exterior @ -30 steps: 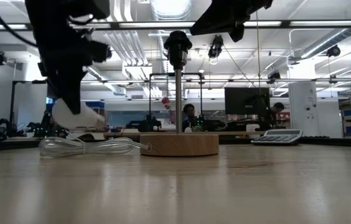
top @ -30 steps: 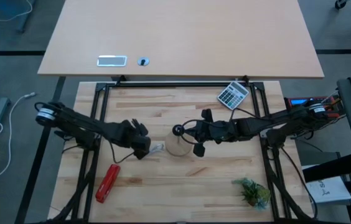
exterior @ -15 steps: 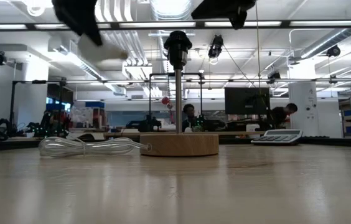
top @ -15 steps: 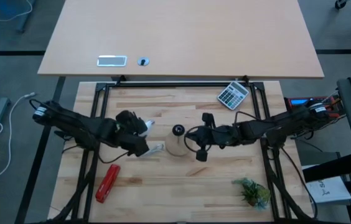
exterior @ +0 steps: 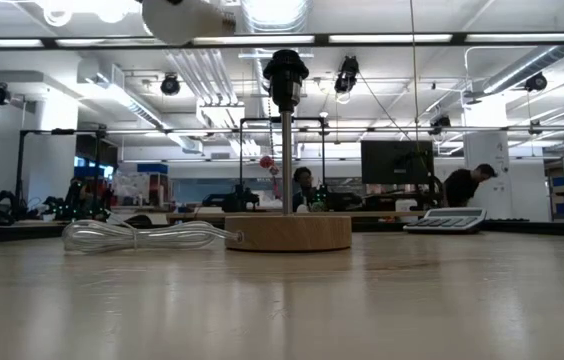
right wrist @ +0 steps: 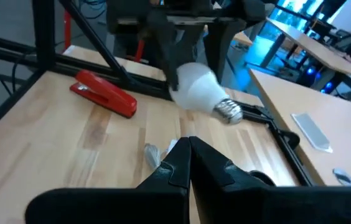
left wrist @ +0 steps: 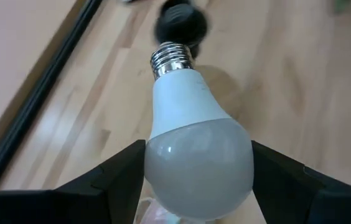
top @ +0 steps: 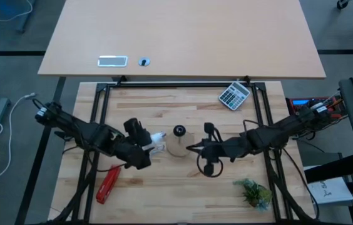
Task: Screw lightbulb
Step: Insert the lightbulb into the brown lamp
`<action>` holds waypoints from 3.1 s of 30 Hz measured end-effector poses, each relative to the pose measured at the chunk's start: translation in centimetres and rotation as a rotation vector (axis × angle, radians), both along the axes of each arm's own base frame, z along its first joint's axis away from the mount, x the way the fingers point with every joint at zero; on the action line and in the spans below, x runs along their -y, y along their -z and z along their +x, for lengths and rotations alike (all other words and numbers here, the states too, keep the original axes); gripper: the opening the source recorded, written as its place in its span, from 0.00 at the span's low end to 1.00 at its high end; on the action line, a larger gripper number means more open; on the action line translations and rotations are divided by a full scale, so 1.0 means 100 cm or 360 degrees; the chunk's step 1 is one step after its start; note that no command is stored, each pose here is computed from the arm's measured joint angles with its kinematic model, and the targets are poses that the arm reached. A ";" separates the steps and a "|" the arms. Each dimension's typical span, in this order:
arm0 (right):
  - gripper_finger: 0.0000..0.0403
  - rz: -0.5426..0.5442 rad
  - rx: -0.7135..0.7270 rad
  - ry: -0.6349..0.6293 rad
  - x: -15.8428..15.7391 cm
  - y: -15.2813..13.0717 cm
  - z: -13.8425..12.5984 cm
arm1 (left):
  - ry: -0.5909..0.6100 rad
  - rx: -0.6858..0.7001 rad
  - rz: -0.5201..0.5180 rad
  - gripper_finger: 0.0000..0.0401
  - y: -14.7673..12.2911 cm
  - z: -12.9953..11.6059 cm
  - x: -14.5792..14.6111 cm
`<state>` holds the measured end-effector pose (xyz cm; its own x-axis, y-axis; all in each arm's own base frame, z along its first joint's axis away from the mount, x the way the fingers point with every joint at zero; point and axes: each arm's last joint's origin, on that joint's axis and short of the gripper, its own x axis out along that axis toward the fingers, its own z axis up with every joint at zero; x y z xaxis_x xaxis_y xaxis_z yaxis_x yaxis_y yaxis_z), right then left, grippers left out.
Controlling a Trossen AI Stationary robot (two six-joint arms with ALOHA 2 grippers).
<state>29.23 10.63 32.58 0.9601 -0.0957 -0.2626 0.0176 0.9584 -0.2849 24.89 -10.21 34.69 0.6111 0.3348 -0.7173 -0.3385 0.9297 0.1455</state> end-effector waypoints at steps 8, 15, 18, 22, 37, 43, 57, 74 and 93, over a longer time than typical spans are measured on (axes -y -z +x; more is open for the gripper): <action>0.08 -0.0082 -0.0040 -0.0046 -0.005 0.006 0.005 | 0.0116 0.0065 -0.0088 0.63 0.002 0.011 0.020; 0.30 -0.0212 -0.0104 -0.0076 -0.020 0.012 0.040 | 0.0131 0.0034 -0.0094 0.63 0.008 0.025 0.030; 0.39 -0.0258 -0.0173 -0.0072 -0.026 0.010 0.054 | 0.0144 0.0006 -0.0107 0.63 0.011 0.031 0.034; 0.47 -0.0358 -0.0393 0.0009 -0.032 0.012 0.070 | 0.0129 -0.0049 -0.0099 0.62 0.015 0.036 0.037; 0.54 -0.0461 -0.0667 0.0087 -0.041 0.022 0.097 | 0.0173 -0.0075 -0.0118 0.62 0.012 0.042 0.046; 0.47 -0.0450 -0.0673 0.0100 -0.039 0.021 0.096 | 0.0191 -0.0064 -0.0125 0.66 0.011 0.040 0.048; 0.27 -0.0382 -0.0700 0.0120 -0.040 0.023 0.094 | 0.0268 -0.0041 -0.0076 0.72 0.008 0.042 0.048; 0.27 -0.0267 -0.0699 0.0191 -0.042 0.024 0.091 | 0.0337 -0.0037 -0.0031 0.70 0.005 0.040 0.048; 0.27 -0.0194 -0.0871 0.0317 -0.043 0.040 0.075 | 0.0406 -0.0018 -0.0017 0.79 0.001 0.036 0.052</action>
<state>36.77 14.92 28.58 0.6486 -0.3204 -0.6904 0.0130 0.9116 -0.4108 28.46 -15.44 34.62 0.6668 0.1633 -0.7271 -0.0912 0.9862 0.1379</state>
